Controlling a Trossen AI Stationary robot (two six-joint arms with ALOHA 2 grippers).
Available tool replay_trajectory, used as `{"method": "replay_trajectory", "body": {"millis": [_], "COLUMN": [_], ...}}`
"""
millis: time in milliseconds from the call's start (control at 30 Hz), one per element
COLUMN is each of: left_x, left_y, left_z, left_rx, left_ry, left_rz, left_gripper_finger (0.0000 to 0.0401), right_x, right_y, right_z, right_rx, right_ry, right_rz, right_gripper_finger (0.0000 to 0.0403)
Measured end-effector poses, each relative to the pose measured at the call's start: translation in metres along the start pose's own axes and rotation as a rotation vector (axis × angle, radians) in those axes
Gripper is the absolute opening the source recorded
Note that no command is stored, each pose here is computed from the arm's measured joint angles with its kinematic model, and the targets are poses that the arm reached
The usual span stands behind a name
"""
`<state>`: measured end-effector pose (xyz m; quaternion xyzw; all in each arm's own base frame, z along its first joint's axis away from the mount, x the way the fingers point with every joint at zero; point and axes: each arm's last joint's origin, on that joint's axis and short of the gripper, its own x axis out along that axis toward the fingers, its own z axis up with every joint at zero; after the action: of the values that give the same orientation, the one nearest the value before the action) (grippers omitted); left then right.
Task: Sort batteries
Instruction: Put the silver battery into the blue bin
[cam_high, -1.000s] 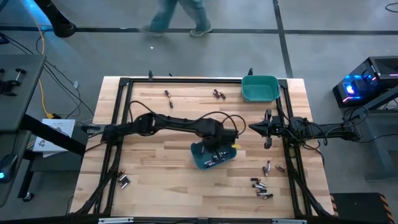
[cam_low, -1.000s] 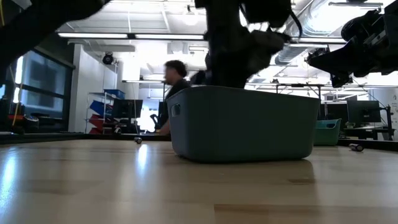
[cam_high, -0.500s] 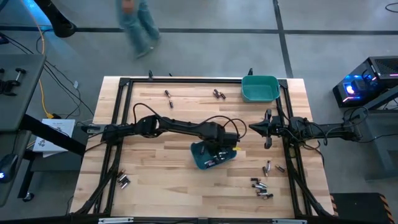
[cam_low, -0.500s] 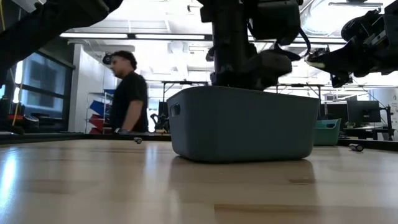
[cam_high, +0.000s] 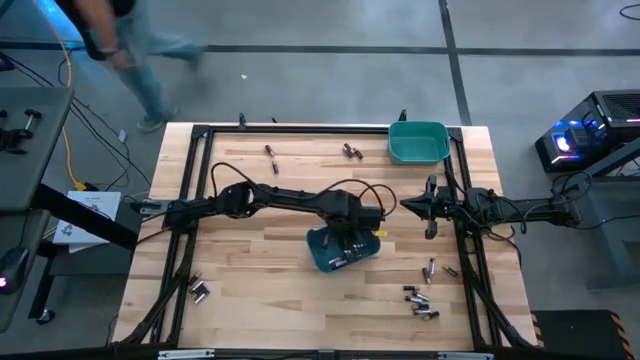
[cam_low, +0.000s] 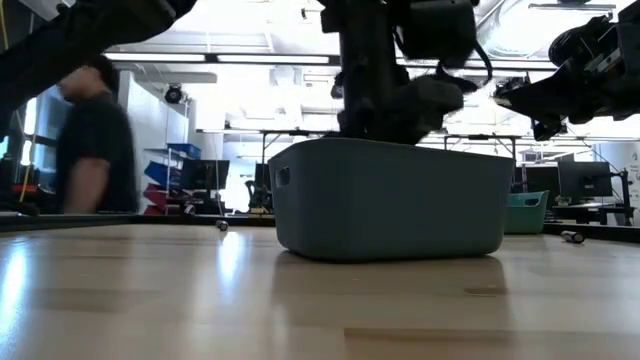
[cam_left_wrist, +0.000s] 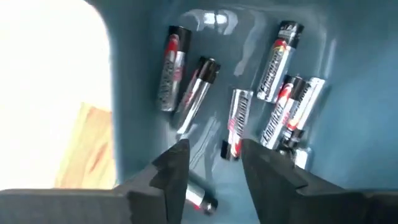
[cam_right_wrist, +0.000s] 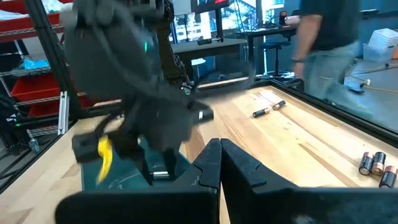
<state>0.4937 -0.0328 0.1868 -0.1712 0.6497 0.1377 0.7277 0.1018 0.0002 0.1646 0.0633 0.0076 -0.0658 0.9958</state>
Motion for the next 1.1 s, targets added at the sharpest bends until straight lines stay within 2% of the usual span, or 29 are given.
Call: {"method": "replay_trajectory", "body": {"millis": [67, 167, 300, 433, 500, 567, 767, 933, 1033, 1100], "left_x": [-0.018, -0.057, -0.105, -0.127, -0.125, -0.117, -0.076, -0.045, -0.036, -0.035], "left_y": [0.001, -0.006, -0.031, -0.062, -0.08, -0.094, -0.107, -0.098, -0.081, -0.068], "left_z": [-0.003, -0.017, -0.059, -0.108, -0.128, -0.147, -0.194, -0.23, -0.253, -0.269], "left_rx": [-0.002, -0.015, -0.025, -0.045, -0.037, -0.02, -0.099, -0.143, -0.201, -0.265], "left_ry": [-0.027, -0.11, -0.217, -0.27, -0.269, -0.185, 0.027, 0.225, 0.302, 0.313], "left_rz": [0.002, 0.066, 0.17, 0.274, 0.242, 0.187, 0.244, 0.318, 0.366, 0.354], "left_gripper_finger": [0.0144, 0.0144, 0.0135, 0.0127, 0.0122, 0.0116, 0.0099, 0.0096, 0.0096, 0.0096], "right_x": [0.0, 0.0, 0.0, 0.0, 0.0, 0.0, 0.0, 0.0, 0.0, 0.0], "right_y": [0.0, 0.0, 0.0, 0.0, 0.0, 0.0, 0.0, 0.0, 0.0, 0.0], "right_z": [0.0, 0.0, 0.0, 0.0, 0.0, 0.0, 0.0, 0.0, 0.0, 0.0], "right_rx": [0.0, 0.0, 0.0, 0.0, 0.0, 0.0, 0.0, 0.0, 0.0, 0.0], "right_ry": [0.0, 0.0, -0.001, 0.0, 0.0, 0.0, 0.001, 0.0, 0.0, 0.0], "right_rz": [0.0, 0.0, 0.0, 0.0, 0.0, 0.0, 0.0, 0.0, 0.0, 0.0], "right_gripper_finger": [0.0, 0.0, 0.0, 0.0, 0.0, 0.0, 0.0, 0.0, 0.0, 0.0]}}
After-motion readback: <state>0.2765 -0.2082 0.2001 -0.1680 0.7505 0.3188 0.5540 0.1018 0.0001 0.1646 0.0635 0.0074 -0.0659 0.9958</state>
